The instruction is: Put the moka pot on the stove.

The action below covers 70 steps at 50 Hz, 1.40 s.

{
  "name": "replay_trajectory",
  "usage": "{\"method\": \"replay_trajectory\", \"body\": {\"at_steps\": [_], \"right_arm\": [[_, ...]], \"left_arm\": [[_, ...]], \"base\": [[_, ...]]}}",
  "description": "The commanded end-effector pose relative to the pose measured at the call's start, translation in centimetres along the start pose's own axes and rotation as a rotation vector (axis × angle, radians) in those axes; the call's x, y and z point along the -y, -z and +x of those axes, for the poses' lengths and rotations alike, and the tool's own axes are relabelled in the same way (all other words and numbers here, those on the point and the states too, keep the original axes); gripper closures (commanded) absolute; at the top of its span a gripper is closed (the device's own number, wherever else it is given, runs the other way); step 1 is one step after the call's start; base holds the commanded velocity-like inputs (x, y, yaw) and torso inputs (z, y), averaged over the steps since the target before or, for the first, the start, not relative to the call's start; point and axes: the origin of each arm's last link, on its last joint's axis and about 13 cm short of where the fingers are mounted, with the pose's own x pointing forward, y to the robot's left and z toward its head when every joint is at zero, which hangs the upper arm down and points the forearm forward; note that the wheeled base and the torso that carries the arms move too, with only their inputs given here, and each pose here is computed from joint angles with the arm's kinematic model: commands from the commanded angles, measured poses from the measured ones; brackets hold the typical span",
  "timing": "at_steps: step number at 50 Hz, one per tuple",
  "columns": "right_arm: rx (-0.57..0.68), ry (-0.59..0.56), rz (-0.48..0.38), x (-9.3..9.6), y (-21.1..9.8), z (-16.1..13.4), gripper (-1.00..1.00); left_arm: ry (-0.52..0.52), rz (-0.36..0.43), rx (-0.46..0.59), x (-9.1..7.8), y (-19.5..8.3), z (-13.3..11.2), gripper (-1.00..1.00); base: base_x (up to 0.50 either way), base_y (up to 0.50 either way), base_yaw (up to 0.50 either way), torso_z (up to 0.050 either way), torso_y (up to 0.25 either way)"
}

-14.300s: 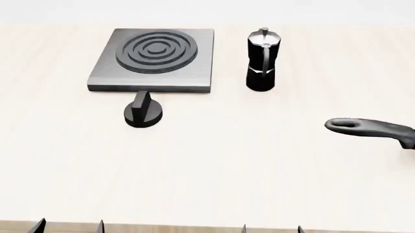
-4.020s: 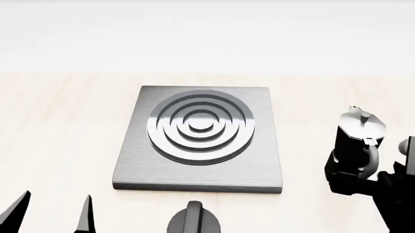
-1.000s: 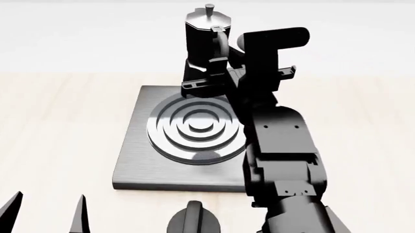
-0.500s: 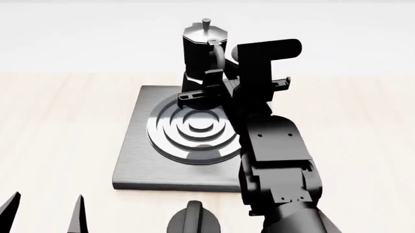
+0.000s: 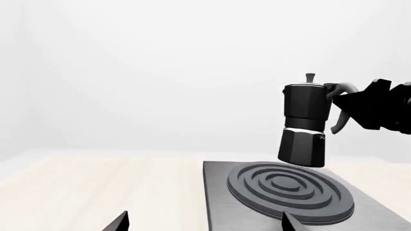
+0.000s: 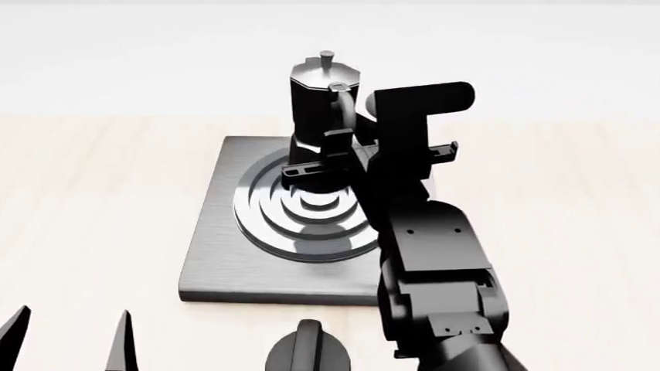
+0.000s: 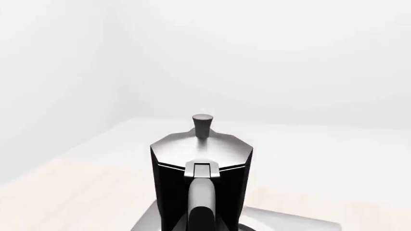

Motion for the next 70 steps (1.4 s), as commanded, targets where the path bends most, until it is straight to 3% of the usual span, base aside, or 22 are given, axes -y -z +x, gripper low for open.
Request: {"method": "replay_trajectory", "body": {"at_steps": [1,70], "right_arm": [[0.006,0.003,0.017,-0.1,0.2,0.0,1.00],[-0.071,0.019,0.052,-0.2,2.9,-1.0,1.00]], "left_arm": [[-0.002,-0.001,0.001,-0.1,0.0,0.0,-1.00],[-0.004,0.000,0.003,-0.2,-0.1,0.1,-1.00]], "base": [[0.00,0.00,0.00,0.000,0.010],[0.00,0.00,0.00,0.000,0.001]]}}
